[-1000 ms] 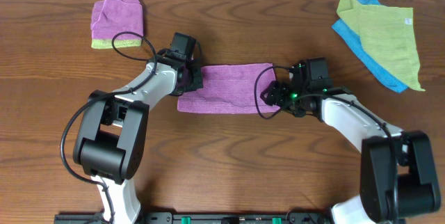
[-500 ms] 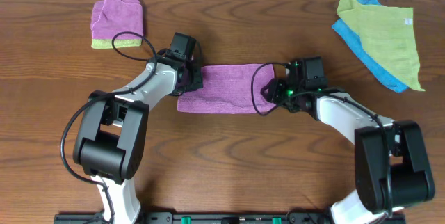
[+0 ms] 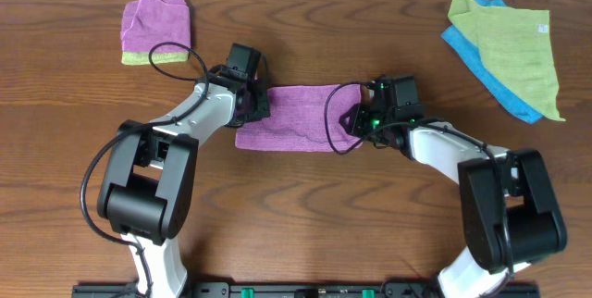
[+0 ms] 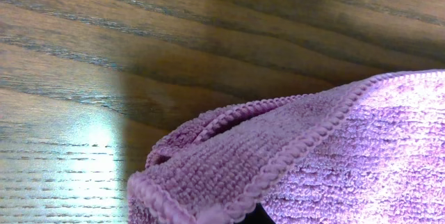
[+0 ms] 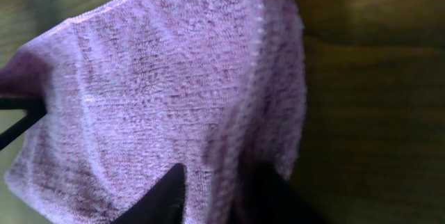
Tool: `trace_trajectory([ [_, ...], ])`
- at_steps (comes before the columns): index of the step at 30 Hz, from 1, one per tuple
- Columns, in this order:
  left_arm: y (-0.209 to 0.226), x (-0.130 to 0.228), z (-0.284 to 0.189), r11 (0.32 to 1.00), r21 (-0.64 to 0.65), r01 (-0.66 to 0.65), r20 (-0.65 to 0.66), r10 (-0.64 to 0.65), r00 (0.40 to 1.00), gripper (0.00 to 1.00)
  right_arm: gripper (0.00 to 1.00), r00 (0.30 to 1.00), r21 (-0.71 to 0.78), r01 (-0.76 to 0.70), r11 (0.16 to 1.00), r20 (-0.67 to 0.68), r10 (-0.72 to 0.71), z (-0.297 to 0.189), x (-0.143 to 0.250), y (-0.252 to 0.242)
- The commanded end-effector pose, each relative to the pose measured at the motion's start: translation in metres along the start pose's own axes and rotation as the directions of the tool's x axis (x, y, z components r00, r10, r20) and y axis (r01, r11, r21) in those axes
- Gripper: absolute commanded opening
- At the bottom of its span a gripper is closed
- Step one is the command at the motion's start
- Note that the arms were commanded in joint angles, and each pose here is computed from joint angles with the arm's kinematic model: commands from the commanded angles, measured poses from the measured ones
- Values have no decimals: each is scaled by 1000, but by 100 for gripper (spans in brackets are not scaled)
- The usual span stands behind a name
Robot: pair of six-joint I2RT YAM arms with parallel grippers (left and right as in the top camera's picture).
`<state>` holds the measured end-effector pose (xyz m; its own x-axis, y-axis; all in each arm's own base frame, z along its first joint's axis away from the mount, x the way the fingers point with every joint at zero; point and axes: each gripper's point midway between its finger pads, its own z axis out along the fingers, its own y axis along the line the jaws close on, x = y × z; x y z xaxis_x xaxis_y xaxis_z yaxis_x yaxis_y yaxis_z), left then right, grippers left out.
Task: Fold the cloth
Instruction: 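Lift the right edge with the right gripper and fold it toward the left gripper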
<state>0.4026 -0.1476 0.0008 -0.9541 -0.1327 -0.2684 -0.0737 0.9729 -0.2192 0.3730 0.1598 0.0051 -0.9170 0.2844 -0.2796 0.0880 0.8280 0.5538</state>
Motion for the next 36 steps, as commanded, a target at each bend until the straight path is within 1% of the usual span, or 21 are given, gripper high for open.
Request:
trace_trajectory([
  [1,5,-2,6,1000,-26,15,-1,-15,1000,6,18,999,42,-9,999,-48,11,12,17,-13],
  [3,5,-2,6,1000,-26,15,-2,-15,1000,6,3,999,36,1,999,-42,0,12,15,-11],
  [4,5,-2,6,1000,-26,15,-2,-15,1000,6,1,999,31,15,999,-35,-14,13,14,-10],
  [9,5,-1,6,1000,-27,15,-3,-15,1000,6,1,994,-14,112,994,10,-112,8,-2,6],
  [13,5,-1,6,1000,-27,15,-3,-15,1000,6,1,983,-53,179,982,53,-176,-8,-18,29],
  [16,5,-1,6,1000,-27,15,-3,-15,1000,6,1,973,-62,227,972,67,-223,-19,-23,43],
  [20,5,-2,6,1000,-26,15,-1,-15,1000,6,1,960,-81,274,958,76,-268,-30,-23,64],
  [26,5,-2,5,1000,-25,15,1,-15,1000,6,1,940,-125,340,932,84,-331,-31,-13,99],
  [30,3,-5,0,1000,-20,22,11,-21,1000,6,1,927,-133,373,918,87,-364,-29,-6,114],
  [36,-1,-12,-16,1000,-7,19,43,-19,999,6,1,914,-146,404,903,108,-391,-30,-6,132],
])
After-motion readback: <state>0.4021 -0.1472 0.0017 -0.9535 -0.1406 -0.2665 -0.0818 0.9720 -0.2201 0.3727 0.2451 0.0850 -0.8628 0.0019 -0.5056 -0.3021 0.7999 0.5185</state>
